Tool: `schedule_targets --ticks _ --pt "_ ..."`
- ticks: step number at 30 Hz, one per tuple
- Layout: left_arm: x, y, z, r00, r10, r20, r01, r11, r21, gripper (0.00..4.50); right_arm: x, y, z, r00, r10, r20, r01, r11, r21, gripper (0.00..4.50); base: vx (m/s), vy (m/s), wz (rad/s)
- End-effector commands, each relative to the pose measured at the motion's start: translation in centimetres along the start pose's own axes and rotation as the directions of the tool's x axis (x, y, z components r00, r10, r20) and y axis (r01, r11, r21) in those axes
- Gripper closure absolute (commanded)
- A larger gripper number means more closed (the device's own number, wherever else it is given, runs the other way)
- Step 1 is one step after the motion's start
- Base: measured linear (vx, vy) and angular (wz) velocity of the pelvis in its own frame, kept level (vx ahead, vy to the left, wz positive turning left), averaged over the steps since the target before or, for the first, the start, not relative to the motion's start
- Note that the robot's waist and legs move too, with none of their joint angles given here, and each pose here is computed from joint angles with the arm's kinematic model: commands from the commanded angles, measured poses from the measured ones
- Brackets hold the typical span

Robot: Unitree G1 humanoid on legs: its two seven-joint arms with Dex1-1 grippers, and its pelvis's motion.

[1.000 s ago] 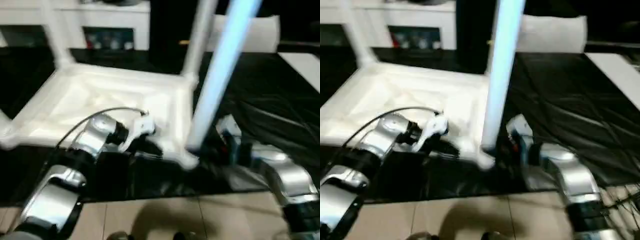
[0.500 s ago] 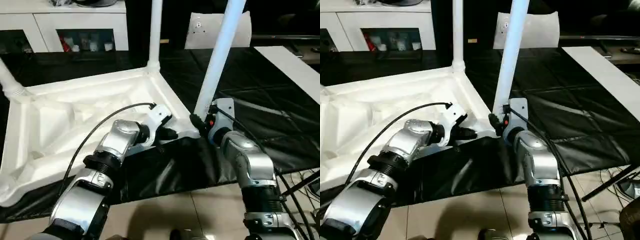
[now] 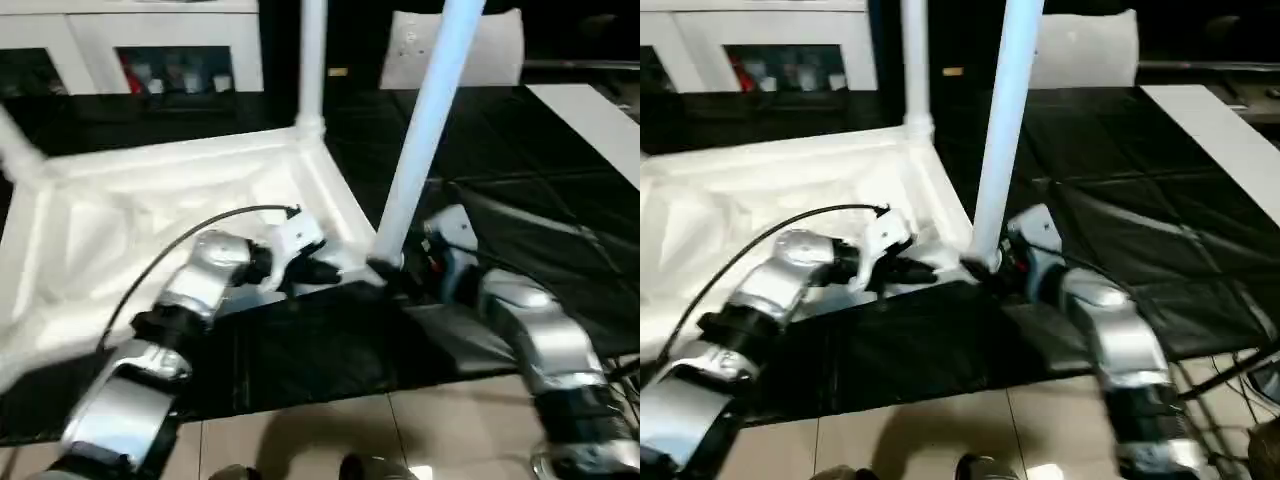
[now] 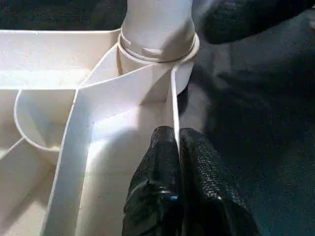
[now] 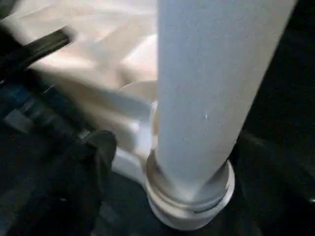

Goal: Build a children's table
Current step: Rotate leg to tighten

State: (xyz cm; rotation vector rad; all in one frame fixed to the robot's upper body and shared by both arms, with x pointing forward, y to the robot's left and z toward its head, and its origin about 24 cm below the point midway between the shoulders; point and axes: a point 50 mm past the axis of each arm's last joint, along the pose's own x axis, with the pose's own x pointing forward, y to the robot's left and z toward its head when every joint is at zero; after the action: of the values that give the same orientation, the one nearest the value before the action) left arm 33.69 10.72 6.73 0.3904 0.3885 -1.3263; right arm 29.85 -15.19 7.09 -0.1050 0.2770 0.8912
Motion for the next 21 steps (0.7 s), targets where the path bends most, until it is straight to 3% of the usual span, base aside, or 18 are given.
schedule_targets --ticks 1,5,12,15,21 --pt "0.6 -1.0 0.6 0.991 -0.137 -0.004 0.137 0.987 0.08 4.5 0.3 1.3 0.2 0.989 0.148 0.005 -0.148 0.989 -0.027 0.1 0.0 0.0 0.0" --pt "-0.8 -1.4 -0.2 0.958 -0.282 -0.054 0.286 0.953 0.103 4.5 -1.6 0.8 0.3 0.956 0.292 -0.038 -0.294 0.951 -0.096 0.1 0.0 0.0 0.0" --pt "-1.6 -1.6 -0.6 0.925 -0.362 -0.117 0.375 0.919 0.122 4.5 -2.9 0.9 -0.1 0.906 0.41 -0.102 -0.42 0.901 -0.108 0.1 0.0 0.0 0.0" --pt "-1.8 -1.8 -0.6 0.901 -0.411 -0.14 0.429 0.894 0.133 4.5 -3.3 1.0 -0.2 0.872 0.475 -0.121 -0.486 0.87 -0.088 0.44 0.0 0.0 0.0" --pt "-1.4 -2.1 -0.4 0.88 -0.449 -0.154 0.47 0.87 0.148 4.5 -3.2 1.2 -0.1 0.849 0.516 -0.115 -0.525 0.848 -0.067 0.92 0.0 0.0 0.0"
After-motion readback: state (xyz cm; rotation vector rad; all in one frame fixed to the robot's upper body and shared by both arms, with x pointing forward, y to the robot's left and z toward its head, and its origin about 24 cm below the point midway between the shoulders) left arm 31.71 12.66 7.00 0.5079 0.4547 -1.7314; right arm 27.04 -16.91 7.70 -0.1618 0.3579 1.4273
